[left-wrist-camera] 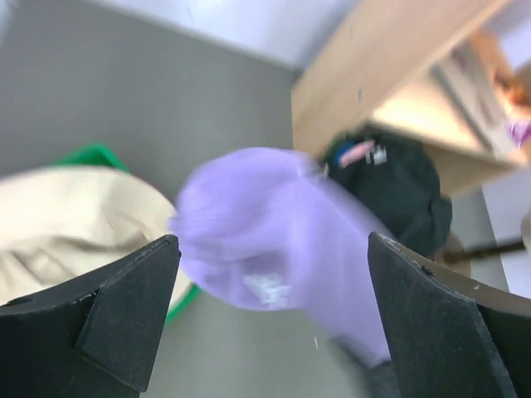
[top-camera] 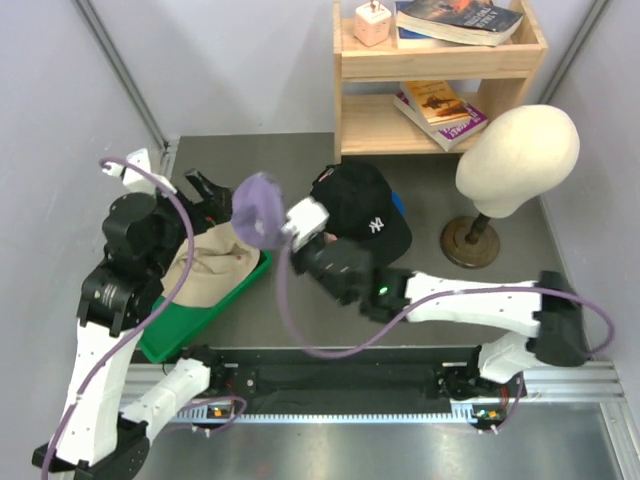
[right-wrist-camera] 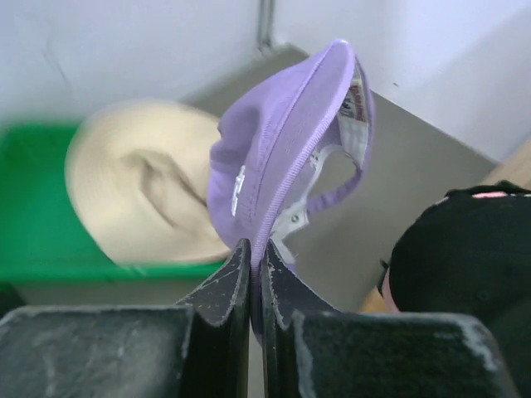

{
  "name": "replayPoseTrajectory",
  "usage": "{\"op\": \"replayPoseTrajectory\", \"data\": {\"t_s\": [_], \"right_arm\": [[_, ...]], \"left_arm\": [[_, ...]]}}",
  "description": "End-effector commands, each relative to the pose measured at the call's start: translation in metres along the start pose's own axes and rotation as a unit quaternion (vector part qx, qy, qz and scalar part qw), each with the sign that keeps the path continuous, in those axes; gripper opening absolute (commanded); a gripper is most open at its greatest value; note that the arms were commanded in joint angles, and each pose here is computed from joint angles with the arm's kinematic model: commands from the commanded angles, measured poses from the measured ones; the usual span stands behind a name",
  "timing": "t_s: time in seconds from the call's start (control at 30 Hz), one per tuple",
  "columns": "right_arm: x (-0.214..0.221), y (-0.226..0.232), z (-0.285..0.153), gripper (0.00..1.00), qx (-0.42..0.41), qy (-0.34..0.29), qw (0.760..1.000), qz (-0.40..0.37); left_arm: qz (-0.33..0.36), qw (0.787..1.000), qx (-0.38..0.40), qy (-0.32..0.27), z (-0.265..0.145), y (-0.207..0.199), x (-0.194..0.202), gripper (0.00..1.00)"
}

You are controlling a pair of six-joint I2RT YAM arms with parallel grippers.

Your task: Stack the hats

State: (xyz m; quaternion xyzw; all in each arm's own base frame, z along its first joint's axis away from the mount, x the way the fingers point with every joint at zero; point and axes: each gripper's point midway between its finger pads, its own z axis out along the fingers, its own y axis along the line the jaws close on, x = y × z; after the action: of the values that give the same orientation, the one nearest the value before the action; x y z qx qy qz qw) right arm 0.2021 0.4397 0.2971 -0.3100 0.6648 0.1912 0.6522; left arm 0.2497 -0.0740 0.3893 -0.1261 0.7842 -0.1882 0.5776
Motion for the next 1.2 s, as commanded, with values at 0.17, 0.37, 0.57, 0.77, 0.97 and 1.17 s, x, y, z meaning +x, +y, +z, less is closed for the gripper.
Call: {"op": "replayPoseTrajectory", "data": {"t_s": [0.17,0.37,0.57,0.77,0.97,1.17], "right_arm": [[-0.122,-0.126,-0.065,0.00,-0.094,-0.231,0.890,0.381],[-0.115,-0.151,-0.079,0.00,-0.160,-0.251,0.823,0.484],[-0.089,-0.165,-0.075,0.00,-0.153,-0.252,0.807,0.511],[-0.057,-0.174,-0.065,0.00,-0.136,-0.234,0.800,0.535],[-0.036,-0.180,-0.074,0.00,-0.117,-0.247,0.809,0.520],[-0.016,-0.195,-0.079,0.00,-0.093,-0.249,0.814,0.516]], "left_arm": [[0.019,0.979,-0.044,-0.196,-0.010,0.021,-0.065,0.99],[0.043,0.979,-0.080,-0.183,0.024,0.040,-0.041,0.99],[0.065,0.979,-0.106,-0.163,0.050,0.056,-0.015,0.99],[0.085,0.973,-0.131,-0.168,0.055,0.072,-0.005,0.99],[0.093,0.971,-0.141,-0.168,0.055,0.081,0.005,0.99],[0.099,0.971,-0.143,-0.161,0.057,0.083,0.009,0.99]]}}
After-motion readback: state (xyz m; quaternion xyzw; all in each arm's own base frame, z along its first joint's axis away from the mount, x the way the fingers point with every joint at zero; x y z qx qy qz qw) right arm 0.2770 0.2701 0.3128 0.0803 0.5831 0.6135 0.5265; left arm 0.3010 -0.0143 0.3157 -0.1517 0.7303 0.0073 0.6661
